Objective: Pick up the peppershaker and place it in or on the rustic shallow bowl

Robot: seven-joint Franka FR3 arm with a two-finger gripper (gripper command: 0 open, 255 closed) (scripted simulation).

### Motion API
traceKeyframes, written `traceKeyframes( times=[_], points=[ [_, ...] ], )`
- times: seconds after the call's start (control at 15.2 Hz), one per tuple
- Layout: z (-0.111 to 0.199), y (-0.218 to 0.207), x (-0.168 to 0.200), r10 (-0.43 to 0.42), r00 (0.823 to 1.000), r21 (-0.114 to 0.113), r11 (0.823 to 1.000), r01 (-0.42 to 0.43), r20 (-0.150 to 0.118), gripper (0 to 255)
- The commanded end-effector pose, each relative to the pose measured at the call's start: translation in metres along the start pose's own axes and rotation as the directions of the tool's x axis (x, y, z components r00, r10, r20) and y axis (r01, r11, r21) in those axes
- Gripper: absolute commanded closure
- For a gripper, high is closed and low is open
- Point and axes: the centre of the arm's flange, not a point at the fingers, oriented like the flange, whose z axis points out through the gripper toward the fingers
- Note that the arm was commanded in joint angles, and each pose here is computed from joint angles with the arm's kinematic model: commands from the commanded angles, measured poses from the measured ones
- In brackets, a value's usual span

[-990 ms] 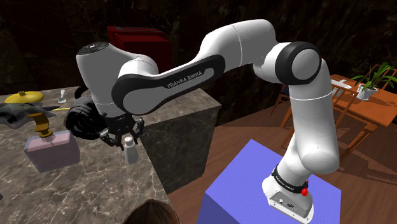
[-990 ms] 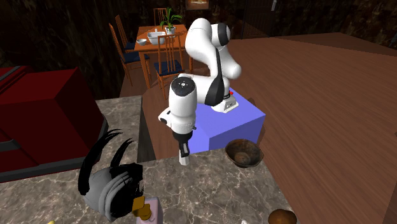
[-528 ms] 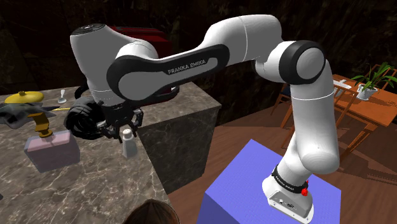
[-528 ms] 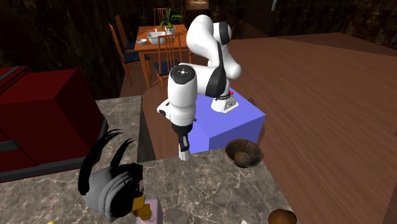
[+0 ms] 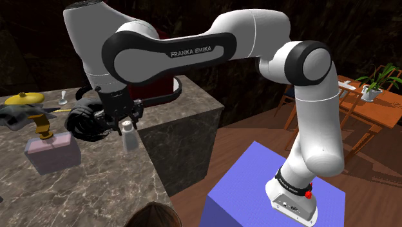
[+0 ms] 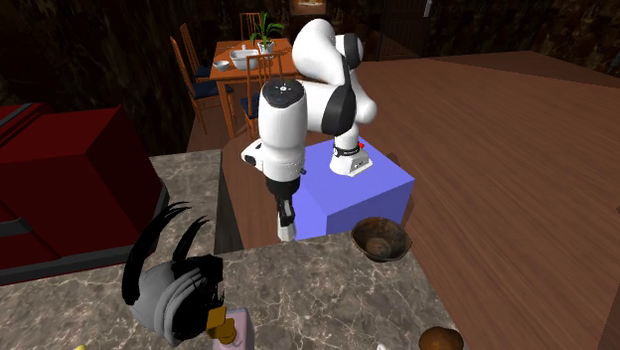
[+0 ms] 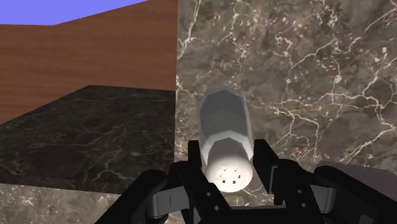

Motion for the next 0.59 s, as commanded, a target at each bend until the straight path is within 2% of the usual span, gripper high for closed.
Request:
traceKeyframes(
  times=[0.0,0.46,0.53],
  points=[
    [-0.011,0.001,0.0,0.0,1.0,0.0,1.0,0.0,0.0,255],
    [-0.045,0.005,0.002,0.0,1.0,0.0,1.0,0.0,0.0,255],
    [-0.047,0.002,-0.011,0.0,1.0,0.0,1.0,0.0,0.0,255]
  ],
)
